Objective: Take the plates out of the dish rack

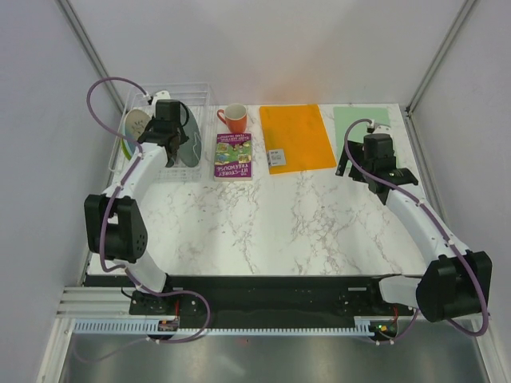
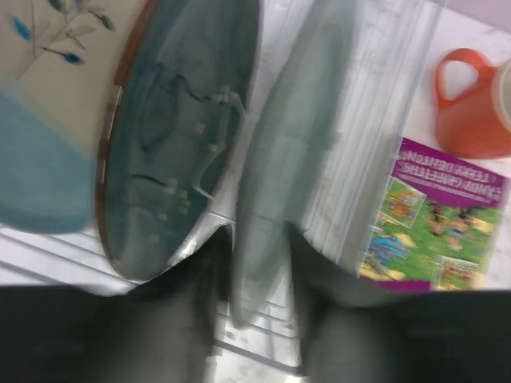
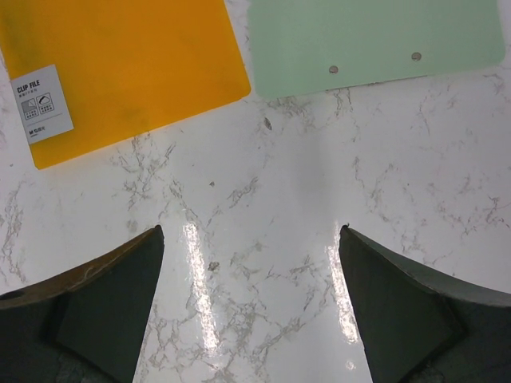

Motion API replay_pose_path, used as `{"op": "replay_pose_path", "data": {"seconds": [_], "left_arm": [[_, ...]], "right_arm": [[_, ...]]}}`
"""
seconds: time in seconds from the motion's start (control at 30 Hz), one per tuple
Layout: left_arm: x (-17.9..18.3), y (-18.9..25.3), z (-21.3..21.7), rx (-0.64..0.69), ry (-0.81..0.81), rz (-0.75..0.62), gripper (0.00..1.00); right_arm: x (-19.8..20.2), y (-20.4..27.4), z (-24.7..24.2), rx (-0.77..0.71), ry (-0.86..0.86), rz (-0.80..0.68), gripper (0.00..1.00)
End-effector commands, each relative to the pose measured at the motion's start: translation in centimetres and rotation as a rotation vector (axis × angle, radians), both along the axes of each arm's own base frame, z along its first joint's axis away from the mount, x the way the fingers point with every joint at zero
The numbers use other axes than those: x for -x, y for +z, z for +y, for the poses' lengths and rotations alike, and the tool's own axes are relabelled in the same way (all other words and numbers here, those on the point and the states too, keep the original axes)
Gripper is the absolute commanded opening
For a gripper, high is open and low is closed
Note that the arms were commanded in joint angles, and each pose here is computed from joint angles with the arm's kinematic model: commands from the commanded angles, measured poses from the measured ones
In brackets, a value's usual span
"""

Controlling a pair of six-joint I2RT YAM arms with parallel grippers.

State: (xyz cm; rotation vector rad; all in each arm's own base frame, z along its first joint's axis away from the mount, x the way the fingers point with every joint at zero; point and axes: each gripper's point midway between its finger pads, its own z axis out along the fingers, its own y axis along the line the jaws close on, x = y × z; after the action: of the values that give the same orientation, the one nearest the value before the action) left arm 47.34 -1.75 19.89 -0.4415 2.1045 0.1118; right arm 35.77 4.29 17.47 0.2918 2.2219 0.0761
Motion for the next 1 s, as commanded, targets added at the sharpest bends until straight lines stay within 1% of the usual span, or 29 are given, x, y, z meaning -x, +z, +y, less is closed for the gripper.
{"op": "replay_pose_path", "data": {"seconds": [0.0, 0.17, 0.23, 0.3, 0.4, 0.43, 0.47, 0.5, 0.53, 0.57, 0.67, 0.8, 0.87, 0.9, 0.93, 0.97], "left_arm": [[-2.9, 3.3, 0.9, -0.057, 0.038, -0.141, 0.03], [-4.2, 2.7, 1.6, -0.107, 0.057, -0.139, 0.02], [-4.3, 3.2, 1.5, -0.119, 0.063, -0.148, 0.02], [-4.0, 4.4, 1.9, -0.175, 0.092, -0.17, 0.02], [-3.5, 8.2, 1.3, -0.273, 0.094, -0.244, 0.02], [-3.3, 9.3, 0.4, -0.331, 0.07, -0.251, 0.02], [-3.0, 11.4, 0.6, -0.362, 0.105, -0.288, 0.02], [-2.9, 12.4, 0.3, -0.386, 0.106, -0.301, 0.02], [-2.5, 13.4, -0.4, -0.442, 0.085, -0.302, 0.02], [-2.2, 15.4, -0.3, -0.459, 0.11, -0.341, 0.02], [-1.0, 18.5, -1.1, -0.529, 0.114, -0.363, 0.02], [1.5, 22.5, -1.7, -0.552, 0.113, -0.417, 0.02], [2.6, 23.5, -2.5, -0.545, 0.082, -0.425, 0.02], [3.8, 23.9, -3.0, -0.54, 0.045, -0.414, 0.02], [4.5, 24.1, -3.3, -0.505, 0.027, -0.42, 0.02], [5.0, 24.0, -4.2, -0.463, -0.031, -0.426, 0.02]], "right_arm": [[-0.5, -0.3, 0.1, 0.01, 0.019, -0.008, 0.96], [-0.2, -1.0, 0.4, 0.002, 0.034, 0.01, 0.95], [-0.1, -1.1, 0.5, -0.004, 0.042, 0.014, 0.94], [0.0, -1.1, 0.7, -0.014, 0.047, 0.015, 0.93], [0.2, -1.3, 0.8, -0.015, 0.048, 0.023, 0.92], [0.2, -1.1, 0.8, -0.018, 0.047, 0.017, 0.92], [0.3, -1.1, 0.8, -0.019, 0.051, 0.022, 0.91], [0.3, -1.0, 0.9, -0.022, 0.055, 0.019, 0.91], [0.3, -0.7, 0.9, -0.028, 0.054, 0.012, 0.91], [0.3, -0.6, 1.0, -0.029, 0.056, 0.011, 0.91], [0.3, 0.3, 1.1, -0.036, 0.06, -0.009, 0.91], [0.4, 1.8, 1.2, -0.047, 0.069, -0.047, 0.91], [0.5, 2.7, 1.6, -0.061, 0.086, -0.068, 0.91], [0.6, 3.1, 1.7, -0.067, 0.09, -0.077, 0.91], [0.7, 3.7, 2.1, -0.085, 0.108, -0.092, 0.9], [0.7, 4.1, 2.3, -0.095, 0.115, -0.102, 0.9]]}}
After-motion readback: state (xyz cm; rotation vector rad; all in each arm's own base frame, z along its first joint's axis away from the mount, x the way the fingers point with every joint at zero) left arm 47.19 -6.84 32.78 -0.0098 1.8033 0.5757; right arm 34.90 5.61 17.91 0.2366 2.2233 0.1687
